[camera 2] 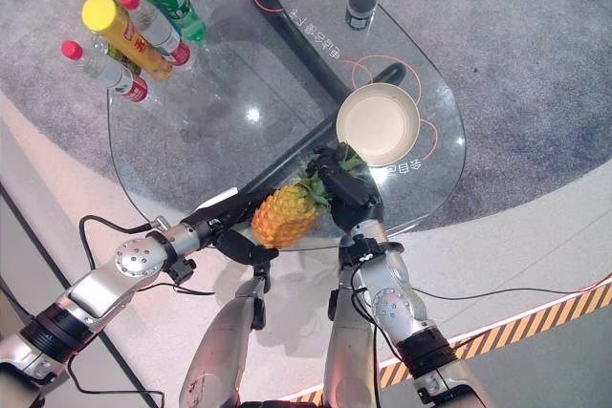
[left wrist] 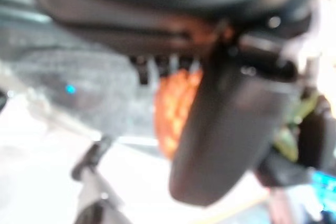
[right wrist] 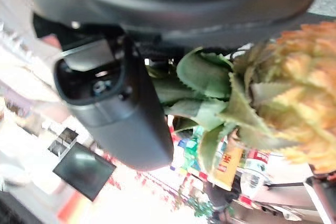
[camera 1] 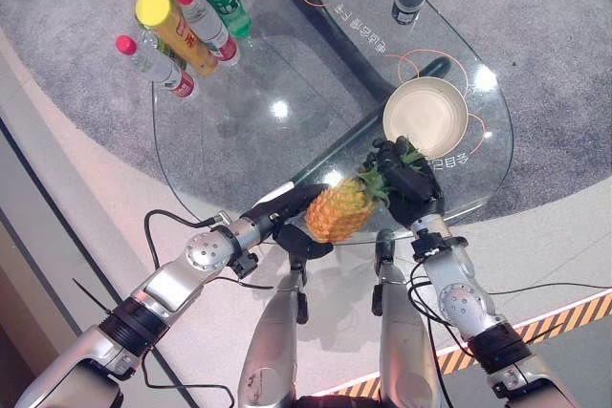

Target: Pick up the fruit to the plate

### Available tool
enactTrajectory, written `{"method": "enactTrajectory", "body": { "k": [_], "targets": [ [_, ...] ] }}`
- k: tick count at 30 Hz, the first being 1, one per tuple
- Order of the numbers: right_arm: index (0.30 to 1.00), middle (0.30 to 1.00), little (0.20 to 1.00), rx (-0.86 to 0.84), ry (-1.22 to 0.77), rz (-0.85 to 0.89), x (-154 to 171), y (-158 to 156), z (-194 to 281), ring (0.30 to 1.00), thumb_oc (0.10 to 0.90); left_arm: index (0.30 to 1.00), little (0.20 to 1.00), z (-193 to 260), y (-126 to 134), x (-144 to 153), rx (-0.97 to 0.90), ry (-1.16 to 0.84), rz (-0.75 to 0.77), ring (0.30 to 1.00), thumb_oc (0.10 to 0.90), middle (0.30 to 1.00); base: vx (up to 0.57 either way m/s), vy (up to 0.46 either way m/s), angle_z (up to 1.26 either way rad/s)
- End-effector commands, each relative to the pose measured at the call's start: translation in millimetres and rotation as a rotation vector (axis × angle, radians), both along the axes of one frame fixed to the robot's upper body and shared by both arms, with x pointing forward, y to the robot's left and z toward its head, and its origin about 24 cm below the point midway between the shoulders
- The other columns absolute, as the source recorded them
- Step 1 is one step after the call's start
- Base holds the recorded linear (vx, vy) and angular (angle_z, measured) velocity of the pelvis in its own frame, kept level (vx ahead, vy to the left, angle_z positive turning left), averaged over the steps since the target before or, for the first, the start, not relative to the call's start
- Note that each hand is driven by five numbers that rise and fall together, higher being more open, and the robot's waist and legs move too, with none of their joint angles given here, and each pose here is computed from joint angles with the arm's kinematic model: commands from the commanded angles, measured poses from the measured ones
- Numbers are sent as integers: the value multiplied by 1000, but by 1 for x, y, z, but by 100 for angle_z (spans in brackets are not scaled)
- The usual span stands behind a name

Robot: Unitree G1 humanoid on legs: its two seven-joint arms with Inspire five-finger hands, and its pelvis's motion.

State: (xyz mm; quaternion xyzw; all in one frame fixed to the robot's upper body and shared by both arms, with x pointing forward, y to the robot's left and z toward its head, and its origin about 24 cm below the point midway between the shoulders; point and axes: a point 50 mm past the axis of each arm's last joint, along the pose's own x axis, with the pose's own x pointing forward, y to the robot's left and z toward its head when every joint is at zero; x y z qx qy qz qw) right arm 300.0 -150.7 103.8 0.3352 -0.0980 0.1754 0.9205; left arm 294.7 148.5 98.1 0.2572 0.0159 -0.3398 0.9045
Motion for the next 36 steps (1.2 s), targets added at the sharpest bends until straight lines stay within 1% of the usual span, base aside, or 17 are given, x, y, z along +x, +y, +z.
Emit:
{"method": "enactTrajectory", "body": {
  "k": [1, 3, 7, 12, 14, 19, 21, 26, 33, 36],
  "targets": [
    [300, 300, 200, 61, -466, 61, -15, 18, 97, 300, 100, 900, 900, 26, -25, -20, -89, -93, -163, 900, 800, 900, 0, 0, 0],
    [300, 300, 200, 20, -487, 29, -16, 14, 101, 300, 100, 900, 900, 26, -24, -20, -87, -92, -154, 900, 800, 900, 0, 0, 0],
    [300, 300, 200, -1, -503, -1, -19, 7, 105, 300, 100, 900, 900, 24, -20, -20, -72, -81, -138, 900, 800, 900, 0, 0, 0],
    [300, 300, 200, -113, -505, -99, -19, -1, 109, 300, 100, 900, 900, 22, -16, -21, -38, -68, -134, 900, 800, 900, 0, 0, 0],
    [300, 300, 200, -126, -503, -114, -19, -5, 109, 300, 100, 900, 900, 20, -16, -20, -37, -59, -124, 900, 800, 900, 0, 0, 0],
    [300, 300, 200, -177, -537, -204, -19, -16, 117, 300, 100, 900, 900, 14, -11, -16, 29, -42, -93, 900, 800, 900, 0, -5, 1],
    [300, 300, 200, -217, -560, -266, -19, -22, 125, 300, 100, 900, 900, 11, -6, -14, 58, -28, -68, 900, 800, 900, 0, 0, 0],
    [300, 300, 200, -291, -587, -347, -18, -29, 134, 300, 100, 900, 900, 3, 1, -11, 68, 9, -14, 900, 800, 900, 0, 0, 0],
    [300, 300, 200, -347, -640, -529, -16, -41, 156, 300, 100, 900, 900, -16, 7, -6, 74, 66, 77, 900, 800, 900, 0, 0, 0],
    [300, 300, 200, -394, -658, -657, -14, -47, 168, 300, 100, 900, 900, -27, 6, -6, 68, 87, 115, 900, 800, 900, 0, 0, 0]
  ]
}}
